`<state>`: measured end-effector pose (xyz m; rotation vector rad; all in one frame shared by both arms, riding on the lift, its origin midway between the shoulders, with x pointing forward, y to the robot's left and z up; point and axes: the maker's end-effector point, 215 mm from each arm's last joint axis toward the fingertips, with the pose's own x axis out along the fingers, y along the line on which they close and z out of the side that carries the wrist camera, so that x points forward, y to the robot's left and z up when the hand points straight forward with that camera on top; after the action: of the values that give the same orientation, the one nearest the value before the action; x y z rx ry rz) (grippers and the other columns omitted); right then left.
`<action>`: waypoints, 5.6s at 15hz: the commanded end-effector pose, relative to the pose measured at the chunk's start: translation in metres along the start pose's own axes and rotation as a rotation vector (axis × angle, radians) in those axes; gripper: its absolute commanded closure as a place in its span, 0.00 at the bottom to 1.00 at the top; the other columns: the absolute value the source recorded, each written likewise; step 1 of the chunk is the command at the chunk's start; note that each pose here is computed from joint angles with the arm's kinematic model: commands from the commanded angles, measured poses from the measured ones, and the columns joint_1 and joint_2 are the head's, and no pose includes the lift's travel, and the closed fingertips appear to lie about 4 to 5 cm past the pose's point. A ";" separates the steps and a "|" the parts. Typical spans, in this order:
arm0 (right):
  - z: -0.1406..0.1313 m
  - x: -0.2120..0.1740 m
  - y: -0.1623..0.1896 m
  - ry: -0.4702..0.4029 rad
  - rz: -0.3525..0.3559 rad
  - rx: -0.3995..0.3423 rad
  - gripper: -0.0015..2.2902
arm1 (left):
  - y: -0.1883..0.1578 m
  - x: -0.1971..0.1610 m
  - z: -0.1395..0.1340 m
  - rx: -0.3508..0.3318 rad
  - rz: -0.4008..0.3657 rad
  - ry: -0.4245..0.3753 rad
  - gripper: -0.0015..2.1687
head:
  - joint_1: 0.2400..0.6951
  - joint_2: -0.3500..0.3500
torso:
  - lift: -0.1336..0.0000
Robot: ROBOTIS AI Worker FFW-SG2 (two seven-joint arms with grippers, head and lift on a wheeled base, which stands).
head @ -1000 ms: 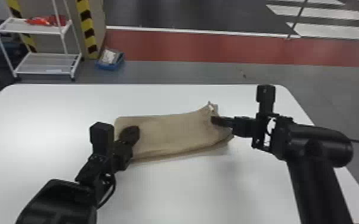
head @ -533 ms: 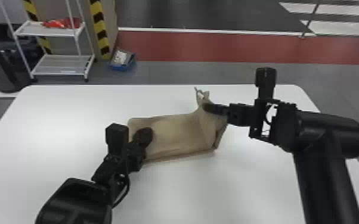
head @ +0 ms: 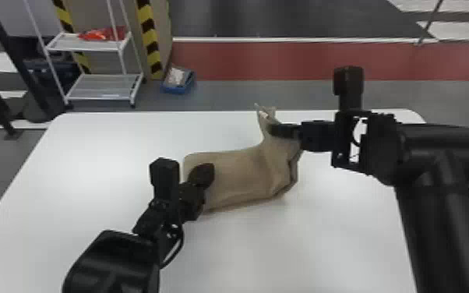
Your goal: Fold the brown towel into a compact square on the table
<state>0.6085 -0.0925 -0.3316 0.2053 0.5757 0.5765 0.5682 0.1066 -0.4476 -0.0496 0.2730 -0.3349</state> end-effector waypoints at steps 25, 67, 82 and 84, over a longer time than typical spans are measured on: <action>-0.022 0.060 0.060 0.116 -0.026 -0.227 0.65 | -0.022 -0.020 -0.037 -0.060 -0.141 0.122 0.99 | 1.00 0.59 | 0.08; -0.121 -0.075 0.038 -0.116 -0.047 -0.009 0.85 | -0.043 -0.013 -0.017 -0.083 -0.158 0.060 0.99 | 1.00 0.48 | 0.08; -0.119 0.001 -0.019 -0.006 -0.111 0.024 0.85 | -0.063 -0.031 -0.012 -0.075 -0.189 0.055 0.99 | 1.00 0.44 | 0.08; -0.109 0.000 -0.029 -0.001 -0.131 0.029 0.85 | -0.071 -0.042 -0.003 -0.081 -0.208 0.055 0.99 | 1.00 0.43 | 0.08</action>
<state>0.5533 -0.1084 -0.4357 0.1942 0.5867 0.4509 0.5140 0.0557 -0.4418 -0.1445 0.3369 -0.5215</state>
